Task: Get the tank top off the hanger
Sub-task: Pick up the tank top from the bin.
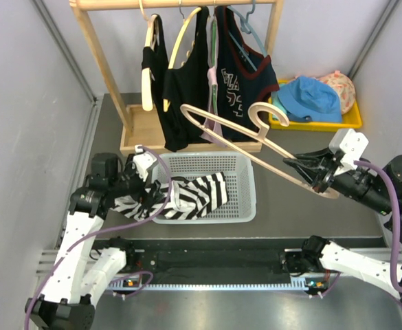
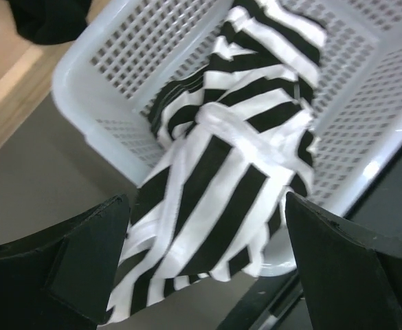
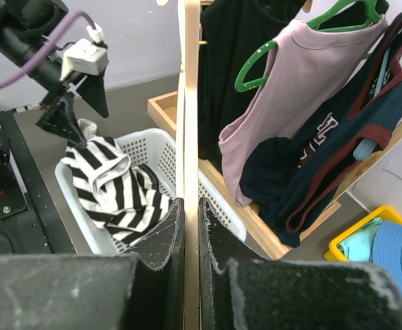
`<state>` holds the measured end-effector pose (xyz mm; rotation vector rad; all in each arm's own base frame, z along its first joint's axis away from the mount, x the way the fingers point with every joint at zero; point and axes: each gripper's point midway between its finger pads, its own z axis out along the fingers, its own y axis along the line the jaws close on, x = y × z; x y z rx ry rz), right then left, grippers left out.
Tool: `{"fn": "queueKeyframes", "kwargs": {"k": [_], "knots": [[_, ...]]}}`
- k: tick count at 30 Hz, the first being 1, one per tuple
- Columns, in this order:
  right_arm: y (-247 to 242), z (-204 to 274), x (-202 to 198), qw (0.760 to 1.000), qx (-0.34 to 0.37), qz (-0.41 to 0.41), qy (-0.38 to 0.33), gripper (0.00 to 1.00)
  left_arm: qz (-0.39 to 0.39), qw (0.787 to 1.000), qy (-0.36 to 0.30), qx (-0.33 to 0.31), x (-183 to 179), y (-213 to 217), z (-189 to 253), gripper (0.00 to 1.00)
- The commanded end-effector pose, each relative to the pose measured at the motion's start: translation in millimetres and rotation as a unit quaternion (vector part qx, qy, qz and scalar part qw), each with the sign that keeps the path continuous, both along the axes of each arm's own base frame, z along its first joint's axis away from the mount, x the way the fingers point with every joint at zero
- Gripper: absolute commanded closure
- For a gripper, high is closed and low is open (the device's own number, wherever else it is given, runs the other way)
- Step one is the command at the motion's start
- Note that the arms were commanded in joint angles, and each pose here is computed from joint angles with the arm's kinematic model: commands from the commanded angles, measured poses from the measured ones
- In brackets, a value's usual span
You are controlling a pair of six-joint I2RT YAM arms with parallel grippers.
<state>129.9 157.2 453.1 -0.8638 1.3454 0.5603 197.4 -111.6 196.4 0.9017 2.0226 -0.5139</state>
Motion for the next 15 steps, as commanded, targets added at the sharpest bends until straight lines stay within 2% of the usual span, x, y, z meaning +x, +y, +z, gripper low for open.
{"fn": "queueKeyframes", "kwargs": {"k": [1, 5, 10, 14, 15], "knots": [[-7, 19, -4, 0.999, 0.033, -0.005, -0.010, 1.00, 0.006, 0.996, -0.023, 0.082, 23, 22, -28, 0.01], [-8, 19, -4, 0.999, 0.031, -0.007, -0.008, 1.00, -0.018, 0.993, 0.019, 0.119, 15, 29, -66, 0.01], [-11, 21, -6, 0.999, 0.035, -0.009, -0.008, 1.00, -0.040, 0.991, 0.049, 0.121, 10, 27, -82, 0.03], [-11, 23, -6, 0.999, 0.039, -0.008, -0.007, 1.00, -0.064, 0.991, 0.049, 0.109, 11, 19, -77, 0.37], [-10, 24, -8, 0.999, 0.042, -0.006, -0.006, 1.00, -0.071, 0.991, 0.046, 0.102, 11, 16, -73, 0.59]]}}
